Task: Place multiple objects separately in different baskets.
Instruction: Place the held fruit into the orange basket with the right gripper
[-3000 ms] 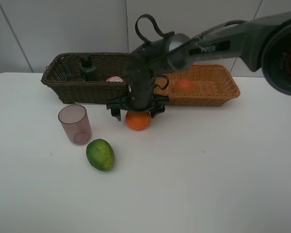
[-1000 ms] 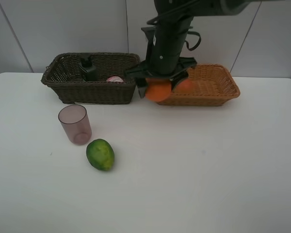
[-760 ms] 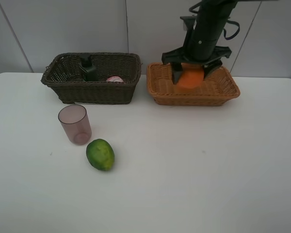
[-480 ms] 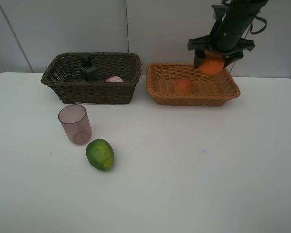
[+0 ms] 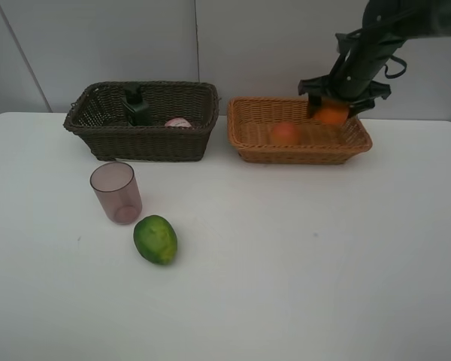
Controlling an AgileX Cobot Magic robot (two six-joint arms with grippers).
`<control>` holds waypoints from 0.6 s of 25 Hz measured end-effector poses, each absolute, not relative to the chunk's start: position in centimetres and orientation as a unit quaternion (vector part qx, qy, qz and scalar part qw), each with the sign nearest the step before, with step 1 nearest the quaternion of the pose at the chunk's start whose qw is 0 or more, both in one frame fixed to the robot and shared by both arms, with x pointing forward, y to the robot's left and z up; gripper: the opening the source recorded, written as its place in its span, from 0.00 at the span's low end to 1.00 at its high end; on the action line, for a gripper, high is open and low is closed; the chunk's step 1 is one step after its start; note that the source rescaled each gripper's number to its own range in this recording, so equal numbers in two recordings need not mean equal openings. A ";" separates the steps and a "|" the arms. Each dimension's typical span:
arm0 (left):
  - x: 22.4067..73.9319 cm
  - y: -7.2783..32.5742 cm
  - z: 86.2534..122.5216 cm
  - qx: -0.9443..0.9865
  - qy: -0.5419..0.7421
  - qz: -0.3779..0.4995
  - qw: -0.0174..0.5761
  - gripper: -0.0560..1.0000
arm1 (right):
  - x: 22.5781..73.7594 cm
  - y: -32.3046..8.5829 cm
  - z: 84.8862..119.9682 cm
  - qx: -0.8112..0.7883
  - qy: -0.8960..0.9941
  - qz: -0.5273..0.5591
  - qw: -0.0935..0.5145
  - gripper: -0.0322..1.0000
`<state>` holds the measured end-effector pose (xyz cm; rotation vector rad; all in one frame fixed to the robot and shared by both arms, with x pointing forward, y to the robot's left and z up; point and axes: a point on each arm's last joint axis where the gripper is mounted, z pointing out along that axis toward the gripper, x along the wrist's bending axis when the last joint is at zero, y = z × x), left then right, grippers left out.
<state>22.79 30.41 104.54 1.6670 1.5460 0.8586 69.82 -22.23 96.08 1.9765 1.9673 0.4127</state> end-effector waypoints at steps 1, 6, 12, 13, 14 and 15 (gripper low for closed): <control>22.8 30.4 104.5 0.643 0.596 0.331 0.348 1.00 | 69.9 -22.2 95.4 0.693 0.690 0.139 0.157 0.68; 22.8 30.4 104.5 0.643 0.596 0.331 0.348 1.00 | 70.3 -22.1 93.9 0.693 0.691 0.138 0.152 0.68; 22.8 30.4 104.5 0.643 0.596 0.331 0.348 1.00 | 70.4 -22.1 94.0 0.697 0.685 0.144 0.154 0.96; 22.8 30.4 104.5 0.643 0.596 0.331 0.348 1.00 | 70.3 -22.1 94.1 0.698 0.684 0.145 0.155 0.98; 22.8 30.4 104.5 0.643 0.596 0.331 0.348 1.00 | 70.3 -22.0 94.5 0.697 0.684 0.146 0.156 0.99; 22.8 30.4 104.5 0.643 0.596 0.331 0.348 1.00 | 70.2 -22.1 94.9 0.698 0.683 0.147 0.157 1.00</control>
